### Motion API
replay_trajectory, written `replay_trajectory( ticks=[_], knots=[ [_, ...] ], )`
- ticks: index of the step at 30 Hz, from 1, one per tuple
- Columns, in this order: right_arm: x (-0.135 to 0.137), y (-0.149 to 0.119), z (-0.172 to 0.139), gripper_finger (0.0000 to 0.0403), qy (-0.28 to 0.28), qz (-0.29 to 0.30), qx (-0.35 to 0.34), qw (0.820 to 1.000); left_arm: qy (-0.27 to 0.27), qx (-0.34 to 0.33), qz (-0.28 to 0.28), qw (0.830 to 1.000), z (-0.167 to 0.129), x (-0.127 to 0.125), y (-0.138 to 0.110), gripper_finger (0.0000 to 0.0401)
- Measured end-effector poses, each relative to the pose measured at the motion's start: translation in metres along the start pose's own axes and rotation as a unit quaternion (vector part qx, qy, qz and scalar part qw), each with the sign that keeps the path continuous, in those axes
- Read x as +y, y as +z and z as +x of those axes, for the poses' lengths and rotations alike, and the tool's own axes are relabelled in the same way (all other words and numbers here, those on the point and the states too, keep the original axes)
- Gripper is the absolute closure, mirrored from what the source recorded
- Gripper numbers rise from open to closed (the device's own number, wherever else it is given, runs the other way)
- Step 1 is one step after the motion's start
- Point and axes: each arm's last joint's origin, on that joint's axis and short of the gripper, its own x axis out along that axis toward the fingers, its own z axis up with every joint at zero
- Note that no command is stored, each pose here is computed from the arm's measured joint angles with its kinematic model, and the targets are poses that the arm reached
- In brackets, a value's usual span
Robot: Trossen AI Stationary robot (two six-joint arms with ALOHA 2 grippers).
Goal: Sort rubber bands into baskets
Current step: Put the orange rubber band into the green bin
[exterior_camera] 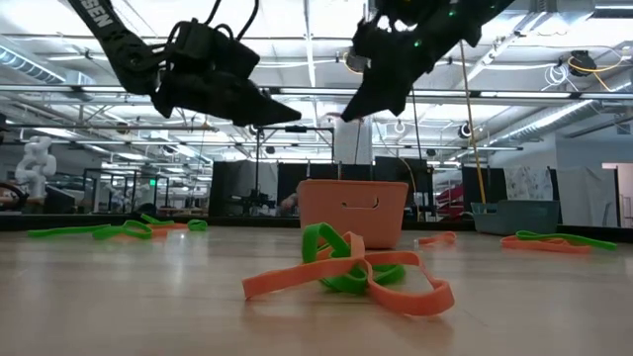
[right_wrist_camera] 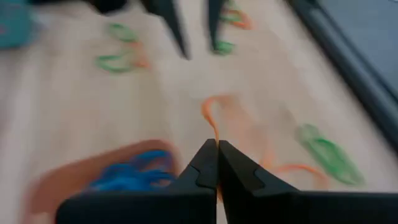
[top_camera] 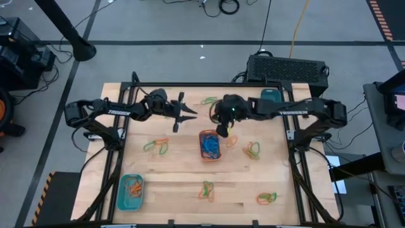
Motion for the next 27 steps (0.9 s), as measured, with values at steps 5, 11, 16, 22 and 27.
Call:
replay_trajectory(
  ticks=[5,11,16,22,27],
  knots=[
    [0.029,-0.01,-0.002,0.0403,0.074,0.002,-0.025,0.997,-0.058,-0.034,0.017,0.998,0.009,-0.019,0.01,0.0308],
    [0.062,-0.019,-0.005,0.0402,0.117,0.003,-0.015,0.993,-0.089,-0.055,0.078,0.991,0.024,-0.055,0.025,0.0308],
    [0.094,-0.023,-0.012,0.0402,0.16,0.015,-0.016,0.987,-0.133,-0.081,0.155,0.976,0.032,-0.089,0.035,0.0308],
    [0.132,-0.029,-0.024,0.0402,0.202,0.009,-0.027,0.979,-0.125,-0.075,0.168,0.975,0.037,-0.114,0.043,0.0308],
    [0.148,-0.035,-0.031,0.0402,0.183,0.004,-0.037,0.982,-0.148,-0.086,0.173,0.97,0.037,-0.131,0.047,0.0308]
  ],
)
